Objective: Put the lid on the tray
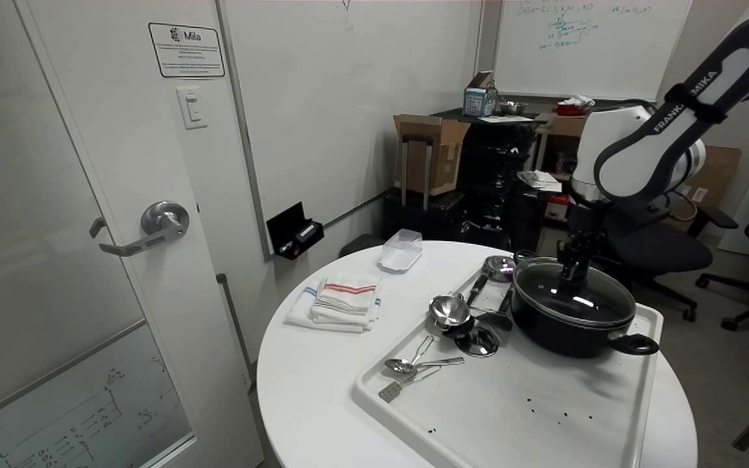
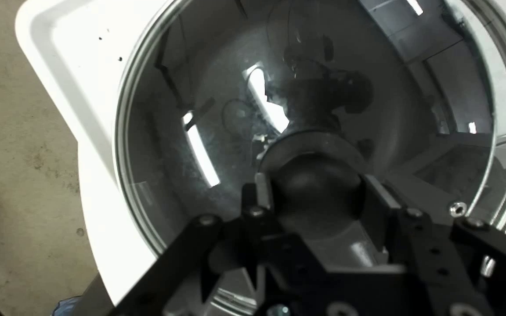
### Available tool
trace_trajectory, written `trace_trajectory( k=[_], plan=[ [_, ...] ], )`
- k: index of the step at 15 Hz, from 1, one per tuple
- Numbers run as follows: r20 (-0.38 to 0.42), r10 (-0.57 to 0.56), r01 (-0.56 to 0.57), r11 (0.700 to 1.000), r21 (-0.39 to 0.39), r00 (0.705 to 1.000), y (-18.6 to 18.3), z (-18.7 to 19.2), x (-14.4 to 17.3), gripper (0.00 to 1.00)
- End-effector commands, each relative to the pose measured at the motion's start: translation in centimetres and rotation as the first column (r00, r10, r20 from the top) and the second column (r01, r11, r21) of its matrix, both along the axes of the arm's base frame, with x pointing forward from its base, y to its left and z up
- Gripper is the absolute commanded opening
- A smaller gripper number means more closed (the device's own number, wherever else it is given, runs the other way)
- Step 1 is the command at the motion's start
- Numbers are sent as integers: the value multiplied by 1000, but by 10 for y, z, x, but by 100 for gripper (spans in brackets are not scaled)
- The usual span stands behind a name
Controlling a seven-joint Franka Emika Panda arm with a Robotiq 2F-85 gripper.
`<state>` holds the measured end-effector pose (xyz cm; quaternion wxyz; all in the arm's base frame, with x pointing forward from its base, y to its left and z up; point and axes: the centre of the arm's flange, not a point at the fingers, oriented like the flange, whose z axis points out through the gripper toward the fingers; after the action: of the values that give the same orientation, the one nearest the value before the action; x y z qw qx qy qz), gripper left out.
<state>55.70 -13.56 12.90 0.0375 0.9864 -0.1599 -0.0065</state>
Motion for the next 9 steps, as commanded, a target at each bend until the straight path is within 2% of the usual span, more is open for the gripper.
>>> trace_trajectory(
  k=[1, 9],
  plan=[
    [27, 32, -32, 999, 21, 999, 13, 37, -12, 25],
    [39, 139, -139, 990, 13, 990, 63, 57, -17, 25]
  ],
)
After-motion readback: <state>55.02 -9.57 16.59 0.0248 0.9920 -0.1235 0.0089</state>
